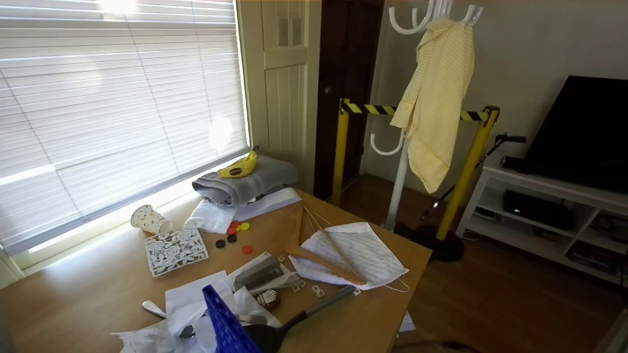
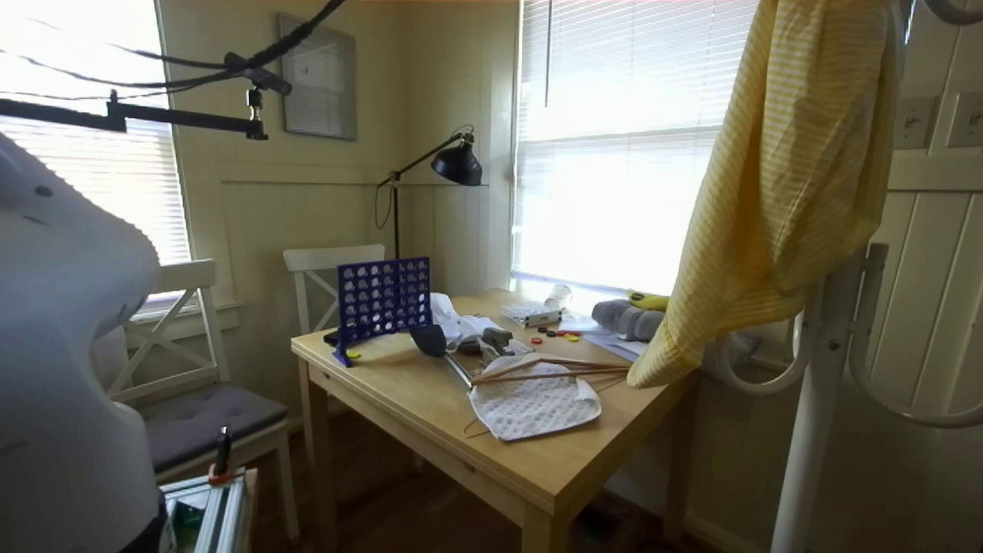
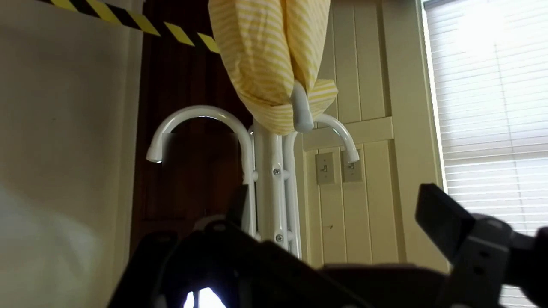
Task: Unhang the yellow towel from the stand and put it on the table.
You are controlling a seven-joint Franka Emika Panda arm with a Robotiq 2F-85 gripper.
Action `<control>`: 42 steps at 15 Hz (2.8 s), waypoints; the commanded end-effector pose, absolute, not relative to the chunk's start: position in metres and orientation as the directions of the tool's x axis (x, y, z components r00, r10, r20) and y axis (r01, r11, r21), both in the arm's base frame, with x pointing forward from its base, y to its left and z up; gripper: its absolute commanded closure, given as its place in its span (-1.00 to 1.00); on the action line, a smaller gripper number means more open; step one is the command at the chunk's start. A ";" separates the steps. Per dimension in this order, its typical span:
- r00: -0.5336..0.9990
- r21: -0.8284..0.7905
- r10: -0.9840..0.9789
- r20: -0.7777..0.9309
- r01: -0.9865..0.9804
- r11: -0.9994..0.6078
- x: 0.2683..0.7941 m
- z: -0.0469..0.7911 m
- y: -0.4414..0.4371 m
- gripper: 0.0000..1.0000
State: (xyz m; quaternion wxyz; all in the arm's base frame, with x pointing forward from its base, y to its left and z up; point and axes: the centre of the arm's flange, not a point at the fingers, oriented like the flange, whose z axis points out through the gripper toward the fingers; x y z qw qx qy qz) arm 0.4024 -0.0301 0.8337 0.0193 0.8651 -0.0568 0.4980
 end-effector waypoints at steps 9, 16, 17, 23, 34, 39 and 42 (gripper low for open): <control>0.524 -0.228 -0.296 0.798 -0.192 -0.955 0.450 0.876 -0.072 -1.00; 0.615 -0.256 -0.382 0.690 -0.287 -0.923 0.472 0.872 -0.082 -1.00; 0.607 -0.243 -0.385 0.695 -0.306 -0.921 0.475 0.873 -0.086 -1.00; 0.630 -0.215 -0.333 0.702 -0.257 -0.942 0.497 0.881 -0.107 -1.00; 0.676 -0.237 -0.297 0.674 -0.184 -0.954 0.542 0.825 -0.107 -1.00; 0.676 -0.210 -0.282 0.681 -0.188 -0.959 0.550 0.822 -0.106 -1.00; 0.650 -0.249 -0.300 0.698 -0.173 -0.953 0.570 0.813 -0.107 -1.00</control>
